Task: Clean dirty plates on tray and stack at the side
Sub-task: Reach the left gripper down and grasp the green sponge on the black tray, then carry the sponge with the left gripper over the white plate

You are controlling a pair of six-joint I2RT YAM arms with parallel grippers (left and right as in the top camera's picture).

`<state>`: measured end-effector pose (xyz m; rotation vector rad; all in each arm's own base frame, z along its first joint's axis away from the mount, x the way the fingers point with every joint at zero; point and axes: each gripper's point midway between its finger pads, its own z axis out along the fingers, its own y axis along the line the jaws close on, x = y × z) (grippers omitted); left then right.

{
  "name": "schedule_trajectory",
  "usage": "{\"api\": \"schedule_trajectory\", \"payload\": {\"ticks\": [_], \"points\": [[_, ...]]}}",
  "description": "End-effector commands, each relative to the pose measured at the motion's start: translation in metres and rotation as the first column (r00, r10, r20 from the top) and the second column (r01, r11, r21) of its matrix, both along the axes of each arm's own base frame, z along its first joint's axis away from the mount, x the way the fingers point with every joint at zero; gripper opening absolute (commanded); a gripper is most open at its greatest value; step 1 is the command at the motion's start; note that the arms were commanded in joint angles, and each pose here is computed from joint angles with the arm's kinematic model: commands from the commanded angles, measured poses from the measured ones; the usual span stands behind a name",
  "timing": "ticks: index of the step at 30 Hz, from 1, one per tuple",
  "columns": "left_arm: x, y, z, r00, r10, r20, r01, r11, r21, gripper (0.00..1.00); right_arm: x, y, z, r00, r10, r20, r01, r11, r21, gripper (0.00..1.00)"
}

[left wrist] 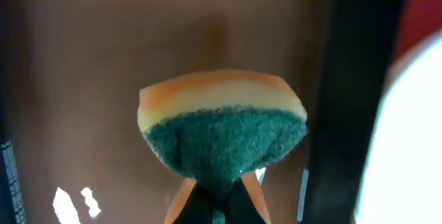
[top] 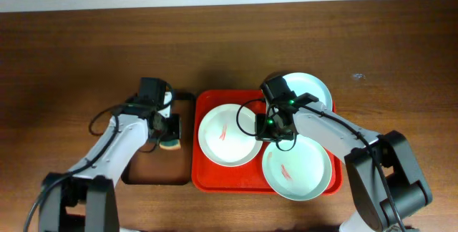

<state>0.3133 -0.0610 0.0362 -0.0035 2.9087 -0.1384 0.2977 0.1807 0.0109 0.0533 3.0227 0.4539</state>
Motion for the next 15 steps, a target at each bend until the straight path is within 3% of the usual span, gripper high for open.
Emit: {"api": "schedule_trajectory", "payload": {"ticks": [1, 2, 6, 9, 15], "points": [[-0.003, 0.003, -0.016, 1.000, -0.012, -0.028, 0.012, 1.000, 0.009, 0.09, -0.003, 0.000, -0.004, 1.000, 0.010, -0.002, -0.010, 1.000, -0.008, 0.04], [0.000, 0.005, -0.012, 1.000, -0.006, -0.023, 0.006, 1.000, 0.008, 0.28, -0.003, 0.000, -0.004, 1.000, 0.010, -0.003, -0.010, 1.000, -0.008, 0.04], [0.010, 0.002, 0.011, 0.998, -0.056, -0.016, 0.056, 0.998, 0.011, 0.44, -0.003, 0.000, -0.004, 1.000, 0.010, -0.003, -0.010, 1.000, -0.008, 0.04], [0.005, 0.002, 0.003, 0.995, -0.086, -0.049, 0.087, 0.996, 0.019, 0.34, -0.003, 0.000, -0.004, 1.000, 0.010, -0.002, -0.010, 1.000, -0.008, 0.04], [-0.005, 0.001, -0.011, 0.989, -0.091, -0.115, 0.094, 0.995, 0.023, 0.34, -0.003, 0.000, -0.004, 1.000, 0.010, -0.002, -0.010, 1.000, -0.008, 0.05]]}}
